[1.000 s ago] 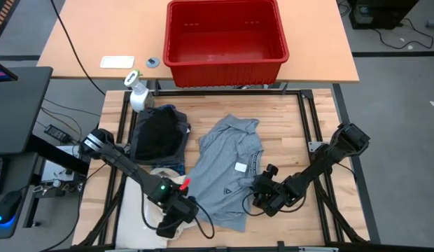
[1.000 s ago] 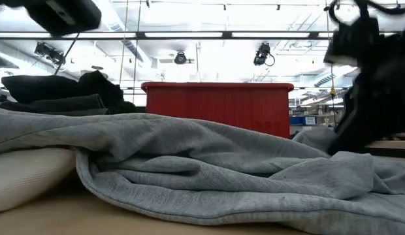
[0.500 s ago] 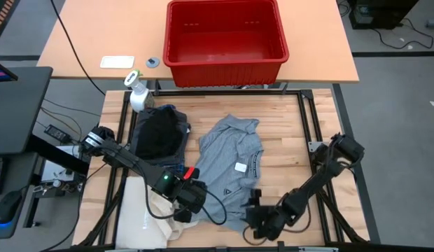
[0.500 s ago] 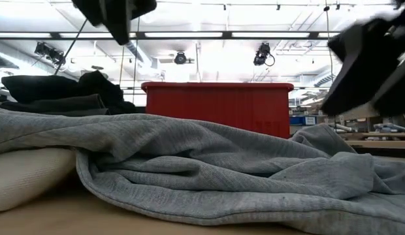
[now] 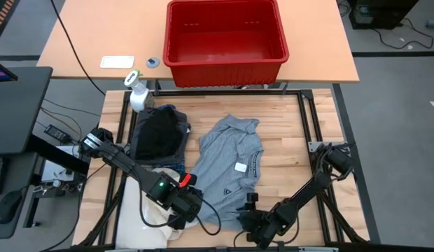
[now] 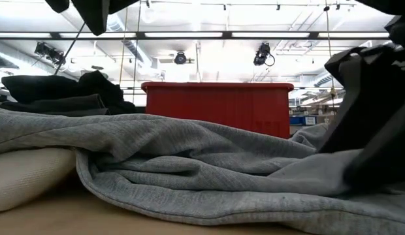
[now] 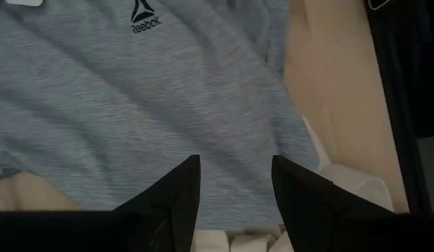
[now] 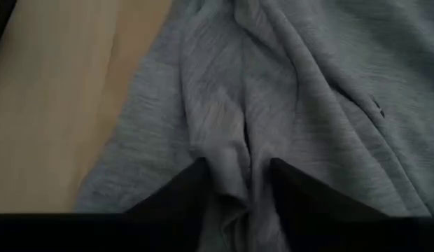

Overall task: Fold Laundry from Bin
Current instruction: Fold the gray shirt

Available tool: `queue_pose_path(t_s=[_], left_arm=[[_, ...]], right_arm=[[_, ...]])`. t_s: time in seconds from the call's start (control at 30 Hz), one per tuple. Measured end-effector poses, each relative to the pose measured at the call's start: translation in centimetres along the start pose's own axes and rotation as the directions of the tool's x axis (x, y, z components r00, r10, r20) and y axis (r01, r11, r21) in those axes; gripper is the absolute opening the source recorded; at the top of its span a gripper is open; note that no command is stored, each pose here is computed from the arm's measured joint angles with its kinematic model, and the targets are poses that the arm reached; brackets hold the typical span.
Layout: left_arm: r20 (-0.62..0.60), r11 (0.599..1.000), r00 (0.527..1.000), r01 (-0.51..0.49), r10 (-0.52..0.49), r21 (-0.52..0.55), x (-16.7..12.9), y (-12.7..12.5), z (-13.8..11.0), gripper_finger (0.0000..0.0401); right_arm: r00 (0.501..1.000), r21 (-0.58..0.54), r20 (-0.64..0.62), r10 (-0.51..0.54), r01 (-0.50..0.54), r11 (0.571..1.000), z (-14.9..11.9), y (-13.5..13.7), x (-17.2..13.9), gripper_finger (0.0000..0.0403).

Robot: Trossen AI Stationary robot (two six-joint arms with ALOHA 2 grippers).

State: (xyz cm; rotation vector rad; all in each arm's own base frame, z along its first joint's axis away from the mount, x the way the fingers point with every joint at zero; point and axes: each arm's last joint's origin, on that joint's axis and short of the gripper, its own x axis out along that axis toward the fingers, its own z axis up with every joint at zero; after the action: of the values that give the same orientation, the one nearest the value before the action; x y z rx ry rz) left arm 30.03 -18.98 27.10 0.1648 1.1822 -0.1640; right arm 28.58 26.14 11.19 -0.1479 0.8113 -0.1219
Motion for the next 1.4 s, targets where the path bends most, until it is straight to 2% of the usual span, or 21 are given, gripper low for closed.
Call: queue_pose_path(t_s=[0.17, 0.23, 0.37, 0.47, 0.57, 0.7, 0.8, 0.93, 1.2, 1.33, 1.4], left_arm=[[0.001, 1.0, 1.0, -0.005, 0.005, 0.02, 0.0, 0.1, 0.1, 0.0181], [0.001, 1.0, 1.0, -0.006, 0.006, 0.018, 0.1, 0.3, 0.1, 0.0181], [0.0, 1.0, 1.0, -0.008, 0.008, 0.011, 0.1, 0.5, 0.2, 0.0181], [0.001, 1.0, 1.0, -0.008, 0.008, 0.01, 0.1, 0.4, 0.1, 0.0181], [0.001, 1.0, 1.0, -0.008, 0.008, 0.01, 0.1, 0.4, 0.1, 0.0181], [0.001, 1.0, 1.0, -0.008, 0.008, 0.011, 0.1, 0.4, 0.1, 0.0181], [0.001, 1.0, 1.0, -0.008, 0.008, 0.01, 0.1, 0.4, 0.1, 0.0181], [0.005, 1.0, 1.0, -0.006, 0.006, 0.0, 0.1, 0.4, 0.2, 0.0181], [-0.003, 1.0, 1.0, -0.007, 0.007, -0.013, 0.3, 0.2, -0.1, 0.0181], [-0.091, 0.998, 0.995, -0.041, 0.037, -0.049, 1.3, 0.5, -1.4, 0.0181], [-0.17, 0.998, 0.983, -0.069, 0.065, -0.015, 2.3, 0.7, -2.7, 0.0181]], right_arm=[[0.999, -0.039, -0.019, 0.037, -0.038, 0.999, 0.0, 0.1, -0.2, 0.0039], [0.998, -0.055, -0.027, 0.057, -0.059, 0.997, 0.1, 0.3, -0.3, 0.0014], [0.998, -0.077, 0.03, 0.058, -0.056, 0.995, 1.5, 1.0, -1.7, 0.002], [0.995, -0.111, 0.098, 0.034, -0.023, 0.994, 3.0, 1.3, -3.6, 0.0011], [0.988, -0.141, 0.138, 0.066, -0.046, 0.989, 4.1, 1.7, -5.5, 0.0007], [0.966, -0.136, 0.102, 0.236, -0.221, 0.966, 4.6, 2.6, -6.7, 0.0014], [0.93, -0.059, 0.009, 0.368, -0.367, 0.928, 4.0, 3.3, -6.1, 0.0014], [0.883, 0.018, -0.12, 0.453, -0.455, 0.89, 2.6, 4.1, -4.5, 0.002], [0.874, 0.041, -0.079, 0.48, -0.478, 0.877, 3.6, 3.6, -5.9, 0.0072], [0.89, 0.01, -0.02, 0.455, -0.455, 0.89, 4.5, 3.1, -7.2, 0.0101], [0.911, -0.002, -0.002, 0.412, -0.412, 0.911, 4.6, 2.7, -7.6, 0.0112]])
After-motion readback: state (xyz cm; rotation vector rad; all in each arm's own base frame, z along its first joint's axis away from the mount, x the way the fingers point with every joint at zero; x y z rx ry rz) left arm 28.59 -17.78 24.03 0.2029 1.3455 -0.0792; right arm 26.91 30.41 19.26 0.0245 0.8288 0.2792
